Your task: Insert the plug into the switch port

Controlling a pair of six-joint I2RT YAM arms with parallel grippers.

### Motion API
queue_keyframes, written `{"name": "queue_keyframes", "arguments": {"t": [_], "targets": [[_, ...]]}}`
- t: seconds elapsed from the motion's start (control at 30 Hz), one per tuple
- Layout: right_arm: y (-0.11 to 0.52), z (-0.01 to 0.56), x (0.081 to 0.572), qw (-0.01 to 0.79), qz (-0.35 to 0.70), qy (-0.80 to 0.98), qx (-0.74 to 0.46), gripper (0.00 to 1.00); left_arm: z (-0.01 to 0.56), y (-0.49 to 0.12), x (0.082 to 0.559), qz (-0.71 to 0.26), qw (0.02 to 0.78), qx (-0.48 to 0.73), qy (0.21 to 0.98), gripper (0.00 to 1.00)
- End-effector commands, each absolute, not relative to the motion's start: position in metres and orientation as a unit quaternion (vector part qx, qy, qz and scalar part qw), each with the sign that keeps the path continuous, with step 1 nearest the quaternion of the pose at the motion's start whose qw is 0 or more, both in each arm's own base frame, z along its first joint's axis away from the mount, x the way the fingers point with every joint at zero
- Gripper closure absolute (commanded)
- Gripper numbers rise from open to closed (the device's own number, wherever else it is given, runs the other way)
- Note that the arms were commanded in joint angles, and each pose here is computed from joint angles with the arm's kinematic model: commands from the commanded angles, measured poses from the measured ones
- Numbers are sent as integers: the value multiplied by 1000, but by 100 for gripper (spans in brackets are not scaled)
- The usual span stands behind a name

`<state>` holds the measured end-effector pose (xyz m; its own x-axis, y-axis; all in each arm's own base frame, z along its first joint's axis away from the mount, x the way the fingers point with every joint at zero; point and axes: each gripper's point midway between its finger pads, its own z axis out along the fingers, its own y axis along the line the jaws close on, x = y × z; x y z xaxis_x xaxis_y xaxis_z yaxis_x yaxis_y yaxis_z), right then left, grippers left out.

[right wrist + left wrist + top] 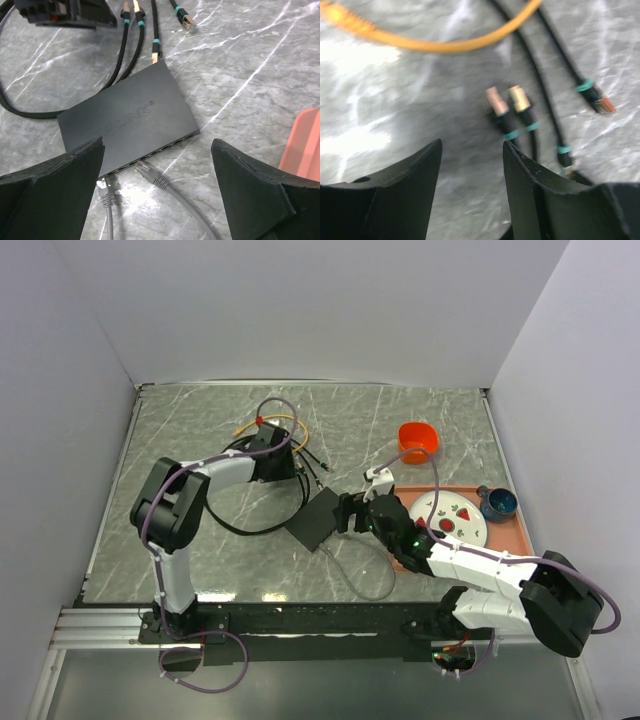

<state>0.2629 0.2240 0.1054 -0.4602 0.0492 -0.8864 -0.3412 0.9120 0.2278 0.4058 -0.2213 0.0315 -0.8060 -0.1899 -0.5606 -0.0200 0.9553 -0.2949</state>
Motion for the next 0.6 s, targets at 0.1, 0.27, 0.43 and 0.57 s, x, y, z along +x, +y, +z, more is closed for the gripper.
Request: {"name": "queue_keyframes", "arguments": {"t": [0.1,0.27,0.43,0.57], "targets": [[221,122,270,528,203,821,-76,4,16,-267,393,-126,271,6,954,39],[221,121,270,526,207,821,-77,4,10,-274,390,-116,265,4,957,42],[216,120,271,528,201,822,-73,3,-6,-268,389,-85,240,7,967,81],[214,121,271,528,203,821,-74,3,-6,-252,394,-44,248,-4,968,99]]}}
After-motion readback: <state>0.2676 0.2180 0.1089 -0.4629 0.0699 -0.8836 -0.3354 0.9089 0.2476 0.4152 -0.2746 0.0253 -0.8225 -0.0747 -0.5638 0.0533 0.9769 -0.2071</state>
